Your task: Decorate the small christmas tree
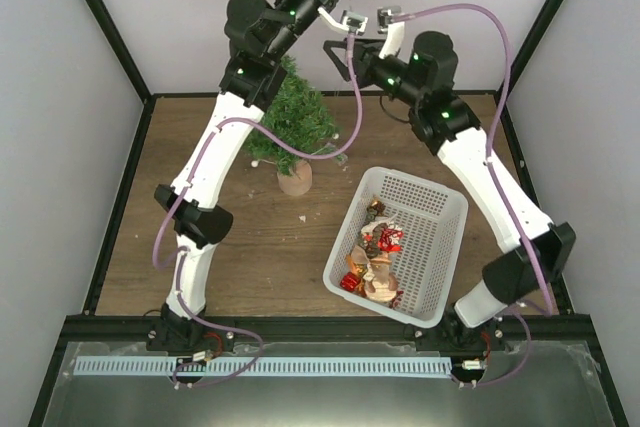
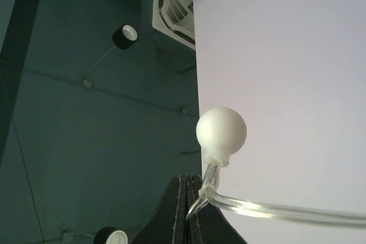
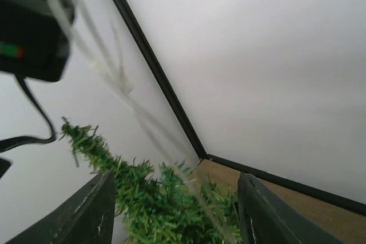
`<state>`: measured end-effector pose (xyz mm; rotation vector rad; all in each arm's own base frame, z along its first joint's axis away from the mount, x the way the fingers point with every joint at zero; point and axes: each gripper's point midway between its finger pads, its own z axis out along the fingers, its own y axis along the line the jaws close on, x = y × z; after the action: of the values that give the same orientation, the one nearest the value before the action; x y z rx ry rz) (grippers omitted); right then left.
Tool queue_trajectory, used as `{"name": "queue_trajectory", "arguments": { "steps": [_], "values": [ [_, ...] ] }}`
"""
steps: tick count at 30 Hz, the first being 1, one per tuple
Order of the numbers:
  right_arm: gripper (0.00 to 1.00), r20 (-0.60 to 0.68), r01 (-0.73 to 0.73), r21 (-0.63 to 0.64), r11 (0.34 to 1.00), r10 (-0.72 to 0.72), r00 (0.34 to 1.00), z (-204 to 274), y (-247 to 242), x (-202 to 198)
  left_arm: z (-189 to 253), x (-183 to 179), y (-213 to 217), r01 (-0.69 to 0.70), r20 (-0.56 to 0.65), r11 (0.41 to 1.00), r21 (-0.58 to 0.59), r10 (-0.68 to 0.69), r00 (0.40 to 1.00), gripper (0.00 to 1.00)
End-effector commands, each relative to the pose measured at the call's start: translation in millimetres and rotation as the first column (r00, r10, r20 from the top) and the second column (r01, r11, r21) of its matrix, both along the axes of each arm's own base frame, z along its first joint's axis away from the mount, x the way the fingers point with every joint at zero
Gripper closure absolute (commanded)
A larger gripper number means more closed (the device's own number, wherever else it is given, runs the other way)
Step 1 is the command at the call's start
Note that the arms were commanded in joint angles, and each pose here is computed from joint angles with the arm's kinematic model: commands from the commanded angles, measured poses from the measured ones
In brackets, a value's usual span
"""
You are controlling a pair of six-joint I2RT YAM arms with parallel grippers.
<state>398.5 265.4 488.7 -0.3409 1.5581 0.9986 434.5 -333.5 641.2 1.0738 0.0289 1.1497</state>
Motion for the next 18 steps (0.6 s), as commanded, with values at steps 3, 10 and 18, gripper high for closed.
{"name": "queue_trajectory", "arguments": {
  "steps": [3,10,18],
  "values": [
    [0.50,0.017,0.033,0.001,0.999,-0.033,0.999,17,9,21,21,-15,15,0.014,0.064,1.000,-0.021,-0.013,0.998,1.00],
    [0.52,0.014,0.171,-0.016,0.985,-0.170,0.985,12,-4,46,33,-6,48,-0.034,0.070,0.998,-0.056,0.038,0.997,1.00],
    [0.51,-0.008,0.243,-0.006,0.970,-0.243,0.970,9,-5,72,43,-1,77,-0.086,0.067,0.993,-0.083,0.092,0.994,1.00]
  ]
}}
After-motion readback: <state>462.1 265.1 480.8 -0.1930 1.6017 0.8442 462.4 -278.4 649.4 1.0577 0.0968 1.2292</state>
